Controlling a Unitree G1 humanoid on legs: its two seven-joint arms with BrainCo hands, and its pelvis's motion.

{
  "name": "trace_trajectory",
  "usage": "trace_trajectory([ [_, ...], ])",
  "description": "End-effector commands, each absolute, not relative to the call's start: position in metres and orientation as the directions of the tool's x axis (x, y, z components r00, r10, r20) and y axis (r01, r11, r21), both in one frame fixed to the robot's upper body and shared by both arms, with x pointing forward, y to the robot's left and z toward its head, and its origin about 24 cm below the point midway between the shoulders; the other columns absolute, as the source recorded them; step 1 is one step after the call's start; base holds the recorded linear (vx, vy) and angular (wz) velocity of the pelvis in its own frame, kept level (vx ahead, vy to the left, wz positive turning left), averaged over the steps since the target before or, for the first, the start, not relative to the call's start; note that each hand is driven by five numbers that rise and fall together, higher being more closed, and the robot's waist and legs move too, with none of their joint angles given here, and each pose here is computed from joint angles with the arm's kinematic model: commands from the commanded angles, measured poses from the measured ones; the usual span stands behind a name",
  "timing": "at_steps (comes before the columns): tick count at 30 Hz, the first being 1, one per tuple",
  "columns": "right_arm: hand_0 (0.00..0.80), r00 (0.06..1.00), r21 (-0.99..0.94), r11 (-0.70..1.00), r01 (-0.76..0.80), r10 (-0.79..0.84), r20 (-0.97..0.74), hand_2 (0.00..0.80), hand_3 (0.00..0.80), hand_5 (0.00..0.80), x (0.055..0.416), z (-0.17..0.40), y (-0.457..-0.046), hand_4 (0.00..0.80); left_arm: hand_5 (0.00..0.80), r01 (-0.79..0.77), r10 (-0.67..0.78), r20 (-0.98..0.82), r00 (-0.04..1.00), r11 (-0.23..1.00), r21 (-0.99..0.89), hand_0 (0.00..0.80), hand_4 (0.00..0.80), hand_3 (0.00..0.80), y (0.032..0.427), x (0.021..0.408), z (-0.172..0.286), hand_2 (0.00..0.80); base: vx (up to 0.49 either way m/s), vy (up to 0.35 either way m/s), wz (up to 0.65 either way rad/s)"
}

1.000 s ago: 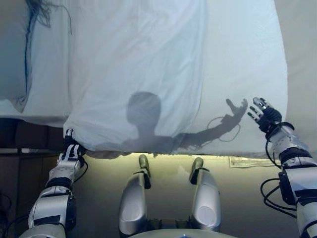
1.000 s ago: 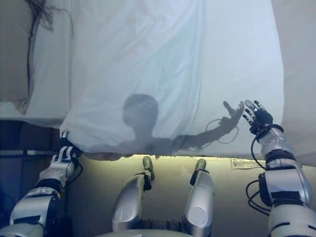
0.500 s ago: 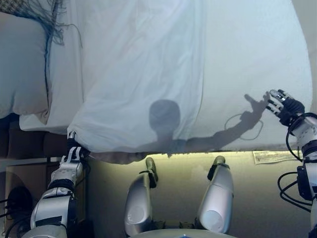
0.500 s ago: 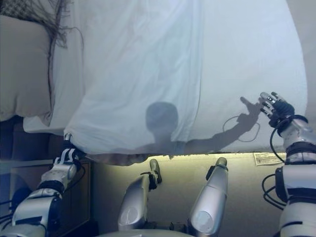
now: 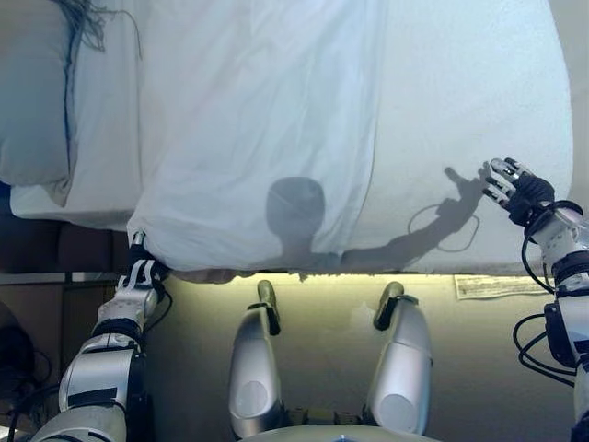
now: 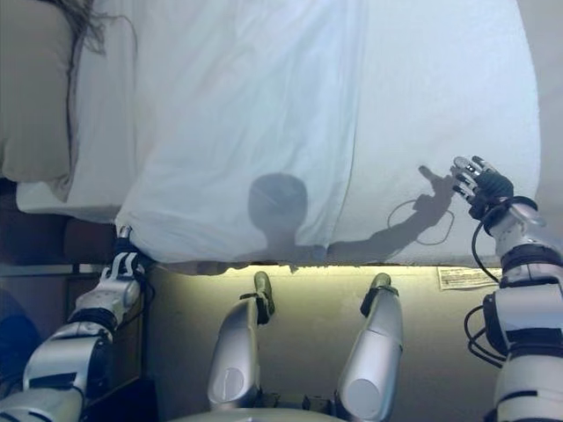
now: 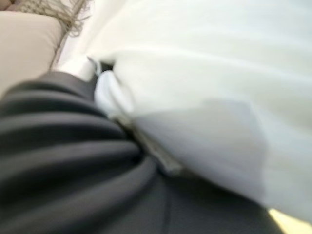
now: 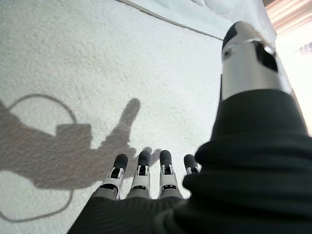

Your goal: Make the bed neatly

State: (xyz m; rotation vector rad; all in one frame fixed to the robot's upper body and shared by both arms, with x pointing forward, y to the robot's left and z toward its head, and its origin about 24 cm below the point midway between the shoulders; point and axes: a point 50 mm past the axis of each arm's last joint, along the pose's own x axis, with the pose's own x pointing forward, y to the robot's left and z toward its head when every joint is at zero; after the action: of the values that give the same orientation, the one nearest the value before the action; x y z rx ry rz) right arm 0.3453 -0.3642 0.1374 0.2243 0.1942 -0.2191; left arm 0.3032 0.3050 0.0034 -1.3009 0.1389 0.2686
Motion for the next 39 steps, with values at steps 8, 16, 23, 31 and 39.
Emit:
trace_trajectory([
  [8, 0.0, 0.978, 0.327, 0.926, 0.187, -0.145, -0.149, 0.0, 0.0, 0.0, 0.364, 0.135, -0.334, 0.0, 0.0, -0.25, 0.107, -0.232, 0.967, 0.221, -0.943, 0.0, 0.0, 0.0, 0.324, 0.304, 0.021, 0.0, -0.061, -0.039, 0.02],
  [16, 0.0, 0.977, 0.378, 0.907, 0.184, -0.127, -0.171, 0.0, 0.0, 0.0, 0.363, 0.116, -0.324, 0.0, 0.0, -0.339, -0.028, -0.351, 0.936, 0.195, -0.92, 0.0, 0.0, 0.0, 0.29, 0.285, -0.022, 0.0, 0.014, -0.038, 0.01],
  [23, 0.0, 0.967, 0.426, 0.878, 0.217, -0.136, -0.214, 0.0, 0.0, 0.0, 0.351, 0.094, -0.329, 0.0, 0.0, -0.473, -0.11, -0.503, 0.857, 0.216, -0.854, 0.0, 0.0, 0.0, 0.267, 0.239, -0.073, 0.0, 0.064, -0.053, -0.01],
  [31, 0.0, 0.953, 0.455, 0.852, 0.26, -0.15, -0.265, 0.0, 0.0, 0.0, 0.339, 0.069, -0.329, 0.0, 0.0, -0.603, -0.15, -0.638, 0.756, 0.22, -0.767, 0.0, 0.0, 0.0, 0.252, 0.18, -0.115, 0.0, 0.093, -0.05, 0.06],
  [39, 0.0, 0.916, 0.449, 0.83, 0.331, -0.168, -0.365, 0.0, 0.0, 0.0, 0.321, 0.033, -0.325, 0.0, 0.0, -0.692, -0.127, -0.726, 0.676, 0.229, -0.684, 0.0, 0.0, 0.0, 0.248, 0.139, -0.135, 0.0, 0.16, -0.009, 0.04],
])
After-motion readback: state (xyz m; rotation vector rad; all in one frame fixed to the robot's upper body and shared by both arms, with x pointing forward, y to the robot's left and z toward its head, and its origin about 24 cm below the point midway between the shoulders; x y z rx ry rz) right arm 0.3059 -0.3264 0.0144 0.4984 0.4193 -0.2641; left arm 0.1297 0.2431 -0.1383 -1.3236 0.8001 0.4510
